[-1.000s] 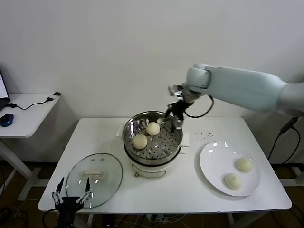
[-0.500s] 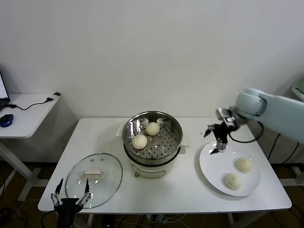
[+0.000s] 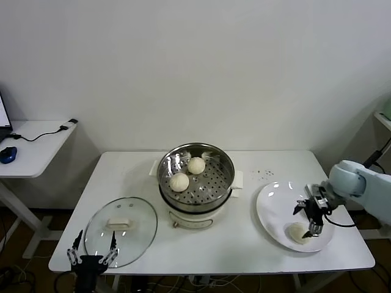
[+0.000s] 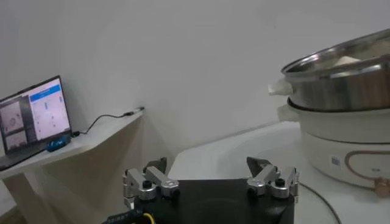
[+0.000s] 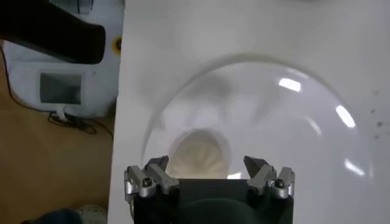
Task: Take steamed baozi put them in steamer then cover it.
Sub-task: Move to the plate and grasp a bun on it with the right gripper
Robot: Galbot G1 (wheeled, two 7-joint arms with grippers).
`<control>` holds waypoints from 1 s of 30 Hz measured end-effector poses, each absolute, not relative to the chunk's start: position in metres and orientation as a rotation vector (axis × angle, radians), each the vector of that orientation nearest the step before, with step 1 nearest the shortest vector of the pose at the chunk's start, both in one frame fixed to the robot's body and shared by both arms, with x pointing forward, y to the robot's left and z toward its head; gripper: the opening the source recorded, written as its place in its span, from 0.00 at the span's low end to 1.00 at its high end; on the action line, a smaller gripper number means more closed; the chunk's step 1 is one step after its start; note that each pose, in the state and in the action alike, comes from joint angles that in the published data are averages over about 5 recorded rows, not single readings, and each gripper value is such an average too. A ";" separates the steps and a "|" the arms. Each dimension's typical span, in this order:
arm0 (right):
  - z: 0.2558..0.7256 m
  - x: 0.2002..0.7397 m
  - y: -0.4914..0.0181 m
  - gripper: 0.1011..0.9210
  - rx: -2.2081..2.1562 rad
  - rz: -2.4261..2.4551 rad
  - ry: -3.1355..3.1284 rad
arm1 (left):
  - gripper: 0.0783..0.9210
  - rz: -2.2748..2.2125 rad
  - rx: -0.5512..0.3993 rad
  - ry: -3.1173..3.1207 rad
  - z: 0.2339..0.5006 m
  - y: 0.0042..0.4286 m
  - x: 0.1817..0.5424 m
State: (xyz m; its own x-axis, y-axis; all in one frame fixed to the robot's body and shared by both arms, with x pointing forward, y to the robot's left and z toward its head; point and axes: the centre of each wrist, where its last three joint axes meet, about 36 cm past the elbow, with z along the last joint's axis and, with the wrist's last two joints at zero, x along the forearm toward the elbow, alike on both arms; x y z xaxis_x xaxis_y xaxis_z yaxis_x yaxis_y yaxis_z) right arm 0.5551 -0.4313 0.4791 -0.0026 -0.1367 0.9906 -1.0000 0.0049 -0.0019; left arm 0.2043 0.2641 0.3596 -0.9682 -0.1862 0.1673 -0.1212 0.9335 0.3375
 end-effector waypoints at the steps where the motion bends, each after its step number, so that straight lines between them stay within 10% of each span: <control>1: 0.476 0.555 -0.432 0.88 1.301 1.138 -1.311 | 0.88 -0.488 0.232 -2.892 0.359 0.264 0.204; 30: 0.452 0.577 -0.417 0.70 1.333 1.151 -1.256 | 0.88 -0.498 0.242 -2.876 0.354 0.265 0.202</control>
